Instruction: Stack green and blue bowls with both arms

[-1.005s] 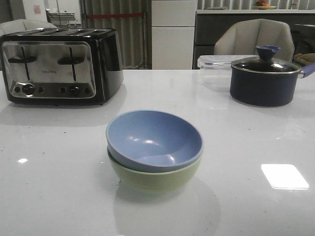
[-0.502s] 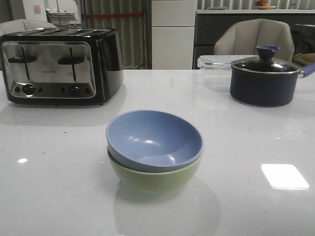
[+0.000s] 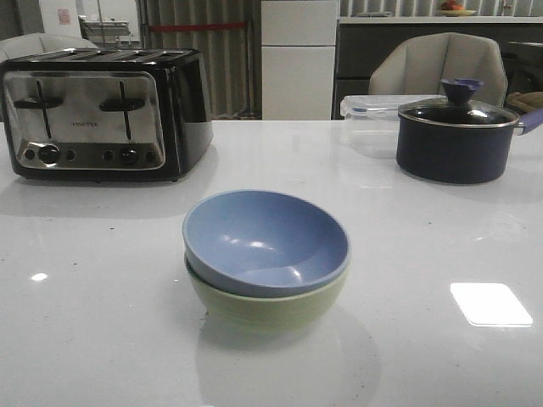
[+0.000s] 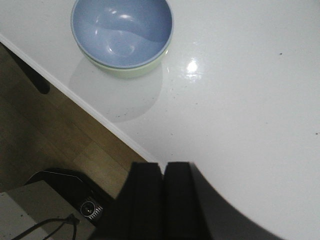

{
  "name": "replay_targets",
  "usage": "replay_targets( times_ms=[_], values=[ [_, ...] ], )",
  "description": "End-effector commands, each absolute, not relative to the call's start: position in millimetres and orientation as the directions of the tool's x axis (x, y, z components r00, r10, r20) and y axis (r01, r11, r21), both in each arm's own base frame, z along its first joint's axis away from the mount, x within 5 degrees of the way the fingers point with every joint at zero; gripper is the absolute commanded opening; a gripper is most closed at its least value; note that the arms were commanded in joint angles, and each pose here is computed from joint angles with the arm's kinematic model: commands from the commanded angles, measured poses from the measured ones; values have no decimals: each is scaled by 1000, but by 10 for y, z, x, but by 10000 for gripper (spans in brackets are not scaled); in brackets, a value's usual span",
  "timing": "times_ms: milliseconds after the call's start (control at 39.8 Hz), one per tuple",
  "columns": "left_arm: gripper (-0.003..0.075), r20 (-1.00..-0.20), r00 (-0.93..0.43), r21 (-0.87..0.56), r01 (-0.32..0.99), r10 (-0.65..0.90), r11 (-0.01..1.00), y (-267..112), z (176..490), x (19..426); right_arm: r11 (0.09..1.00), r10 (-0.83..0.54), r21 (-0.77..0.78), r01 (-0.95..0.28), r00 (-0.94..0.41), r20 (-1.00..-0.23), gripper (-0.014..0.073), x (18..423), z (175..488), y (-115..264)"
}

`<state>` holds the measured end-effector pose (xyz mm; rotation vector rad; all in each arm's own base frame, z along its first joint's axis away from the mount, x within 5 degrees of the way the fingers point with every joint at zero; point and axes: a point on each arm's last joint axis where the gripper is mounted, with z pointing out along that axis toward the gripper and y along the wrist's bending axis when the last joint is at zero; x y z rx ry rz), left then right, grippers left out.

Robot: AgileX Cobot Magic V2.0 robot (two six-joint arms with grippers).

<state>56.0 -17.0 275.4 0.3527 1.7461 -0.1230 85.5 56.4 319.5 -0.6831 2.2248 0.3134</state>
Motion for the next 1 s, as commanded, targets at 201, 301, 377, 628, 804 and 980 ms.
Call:
replay_targets(
  times_ms=[201,301,377,628,804,980],
  values=[
    [99,-988,146,49,0,48,999,-4,2323,524,828,-341,2,-561,-506,-793,19,882,3312,575],
    [99,-988,143,49,-20,51,999,6,2259,518,828,-341,2,-561,-506,-793,19,882,3312,575],
    [99,-989,142,47,-13,48,999,4,2240,522,828,-341,2,-561,-506,-792,19,881,3312,575],
    [100,-991,134,21,2,20,1000,-3,2197,531,828,-341,2,-561,-506,-792,19,881,3312,575],
    [100,-994,110,-28,9,-29,1000,-3,2118,545,828,-341,2,-561,-506,-792,19,881,3312,575],
    [99,-987,162,-20,11,-21,1000,-4,2166,539,828,-341,2,-561,-506,-792,19,881,3312,575]
  ],
)
